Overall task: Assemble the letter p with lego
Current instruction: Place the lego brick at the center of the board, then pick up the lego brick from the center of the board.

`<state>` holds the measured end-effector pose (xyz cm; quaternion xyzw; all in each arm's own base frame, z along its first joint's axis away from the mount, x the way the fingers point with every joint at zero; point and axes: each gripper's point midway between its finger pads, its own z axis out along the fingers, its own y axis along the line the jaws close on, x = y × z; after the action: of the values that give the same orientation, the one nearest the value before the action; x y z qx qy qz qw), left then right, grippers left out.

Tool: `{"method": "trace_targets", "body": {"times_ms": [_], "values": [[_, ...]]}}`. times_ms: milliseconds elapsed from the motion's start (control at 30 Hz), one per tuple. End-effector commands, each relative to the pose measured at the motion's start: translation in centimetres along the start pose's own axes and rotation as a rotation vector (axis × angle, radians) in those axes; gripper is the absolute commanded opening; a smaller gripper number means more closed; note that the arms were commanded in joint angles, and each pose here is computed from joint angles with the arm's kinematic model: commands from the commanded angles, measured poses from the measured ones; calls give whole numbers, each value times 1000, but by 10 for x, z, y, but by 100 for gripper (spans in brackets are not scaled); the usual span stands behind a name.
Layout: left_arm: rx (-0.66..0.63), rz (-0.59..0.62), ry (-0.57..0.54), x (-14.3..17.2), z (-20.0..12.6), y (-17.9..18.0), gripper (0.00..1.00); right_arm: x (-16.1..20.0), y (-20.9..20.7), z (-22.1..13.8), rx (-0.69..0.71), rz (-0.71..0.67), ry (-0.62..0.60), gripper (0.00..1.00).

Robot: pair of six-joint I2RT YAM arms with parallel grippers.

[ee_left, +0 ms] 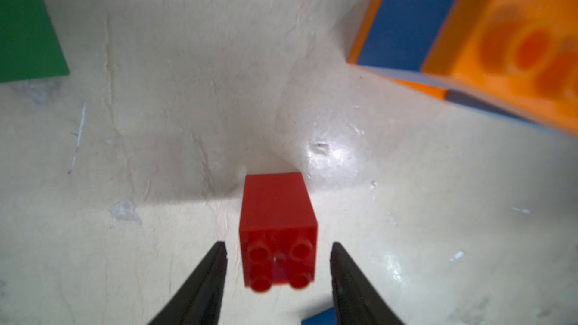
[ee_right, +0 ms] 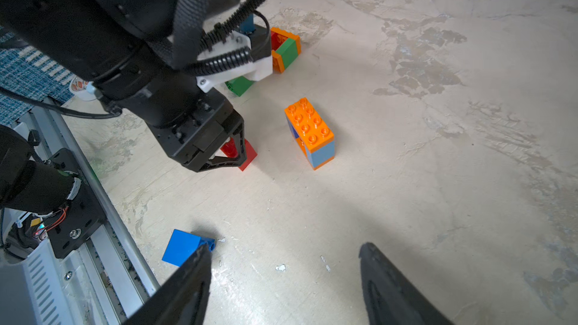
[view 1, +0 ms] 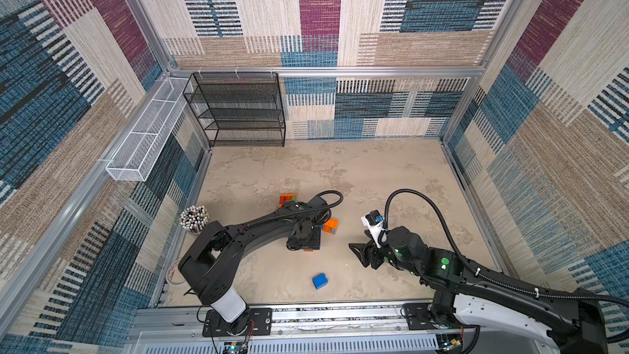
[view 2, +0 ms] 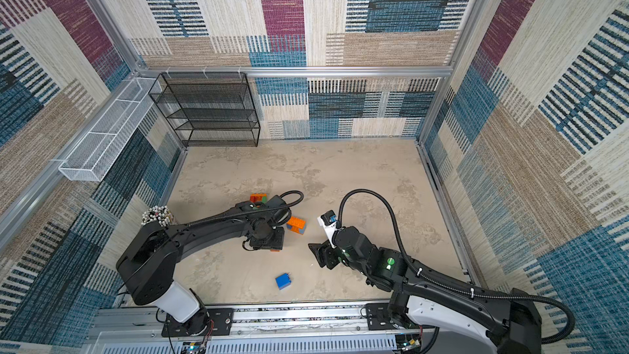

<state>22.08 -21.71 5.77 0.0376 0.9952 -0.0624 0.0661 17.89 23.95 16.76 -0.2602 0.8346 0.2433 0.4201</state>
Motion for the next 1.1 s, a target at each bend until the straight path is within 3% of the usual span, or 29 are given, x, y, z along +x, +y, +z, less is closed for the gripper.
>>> {"method": "trace_targets", "body": {"times_ms": [0, 200, 500, 767, 1067], "values": [[31, 31, -44, 3, -18, 2, 62, -11, -1, -2, 8, 27, -46, 77], [139, 170, -107, 39, -53, 2, 67, -13, -14, -6, 72, 88, -80, 75], [262, 411, -19, 103, -47, -22, 71, -8, -17, -4, 73, 157, -86, 82], [230, 520, 50, 121, -23, -37, 73, -12, -25, -11, 87, 205, -107, 83], [120, 559, 46, 112, -4, -42, 73, -12, -27, -13, 79, 225, -118, 84]]}}
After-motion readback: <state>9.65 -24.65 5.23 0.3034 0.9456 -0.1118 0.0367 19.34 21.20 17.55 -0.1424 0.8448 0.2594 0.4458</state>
